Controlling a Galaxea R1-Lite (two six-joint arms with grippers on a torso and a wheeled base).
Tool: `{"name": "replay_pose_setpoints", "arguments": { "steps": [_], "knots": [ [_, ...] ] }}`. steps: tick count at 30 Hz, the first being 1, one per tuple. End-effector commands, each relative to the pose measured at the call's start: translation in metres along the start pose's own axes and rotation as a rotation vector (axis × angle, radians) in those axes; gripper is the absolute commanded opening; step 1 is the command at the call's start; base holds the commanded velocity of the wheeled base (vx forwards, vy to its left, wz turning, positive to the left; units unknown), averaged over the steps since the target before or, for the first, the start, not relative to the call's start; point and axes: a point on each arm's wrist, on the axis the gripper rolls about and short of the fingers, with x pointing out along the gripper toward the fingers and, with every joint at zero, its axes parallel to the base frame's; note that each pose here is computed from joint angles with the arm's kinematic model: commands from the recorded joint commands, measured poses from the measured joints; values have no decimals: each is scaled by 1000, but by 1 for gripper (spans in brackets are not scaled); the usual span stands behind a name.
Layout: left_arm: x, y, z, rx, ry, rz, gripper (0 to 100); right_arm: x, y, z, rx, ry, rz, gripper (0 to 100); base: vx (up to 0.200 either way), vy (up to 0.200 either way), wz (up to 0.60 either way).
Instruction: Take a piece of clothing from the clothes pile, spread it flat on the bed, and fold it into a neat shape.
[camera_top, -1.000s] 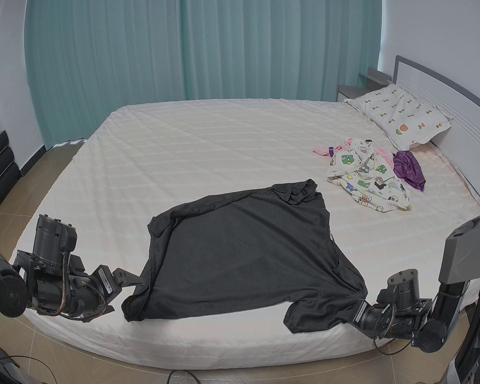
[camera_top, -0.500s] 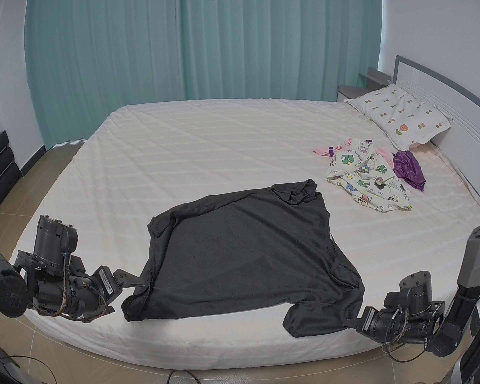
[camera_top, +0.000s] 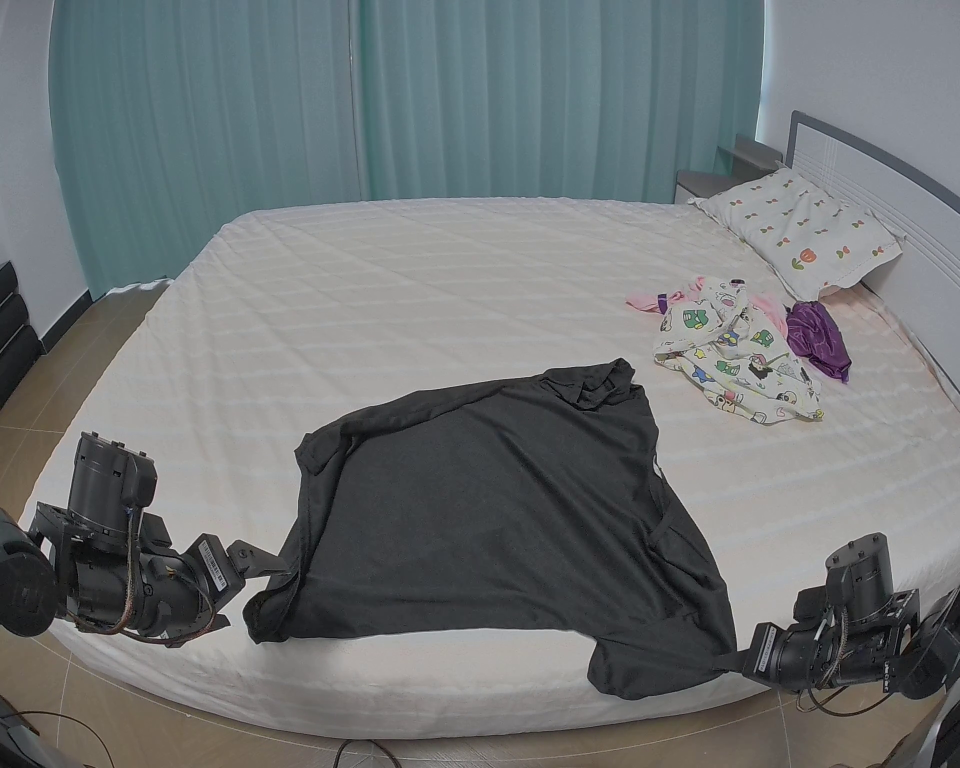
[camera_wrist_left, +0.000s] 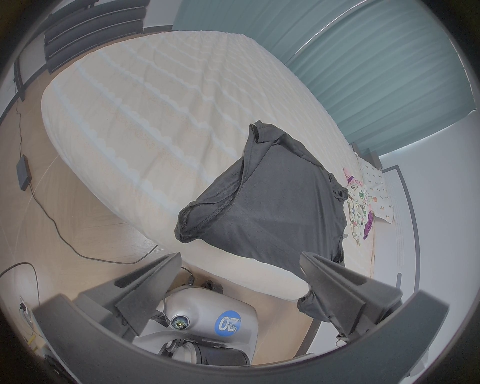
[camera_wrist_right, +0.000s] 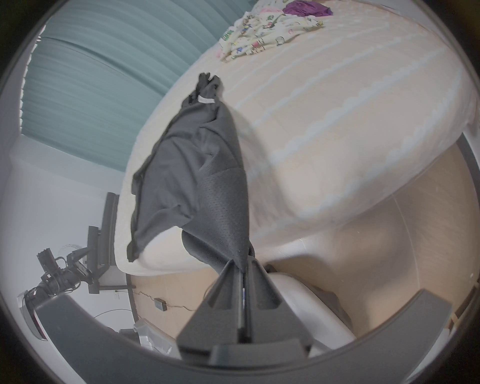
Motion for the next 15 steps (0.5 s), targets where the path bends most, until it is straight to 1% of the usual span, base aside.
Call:
{"name": "replay_pose_setpoints", "arguments": {
  "steps": [1, 5, 7, 8, 11, 15],
  "knots": [
    [1, 0, 0, -1, 1, 2, 100, -20, 12, 20, -9, -49, 44, 0, 0, 0, 0],
    [1, 1, 0, -2, 5, 3, 100, -19, 5, 27, 17, -38, 37, 0, 0, 0, 0],
    [1, 1, 0, -2, 5, 3, 100, -14, 2, 28, 22, -16, 26, 0, 0, 0, 0],
    [1, 0, -1, 0, 5, 3, 100, -10, 0, 28, 20, 0, 15, 100, 0, 0, 0],
    [1, 0, -1, 0, 5, 3, 100, -6, -2, 27, 11, 15, -4, 100, 0, 0, 0],
    [1, 0, -1, -1, 6, 4, 100, -6, -2, 27, 3, 14, -5, 100, 0, 0, 0]
  ]
}}
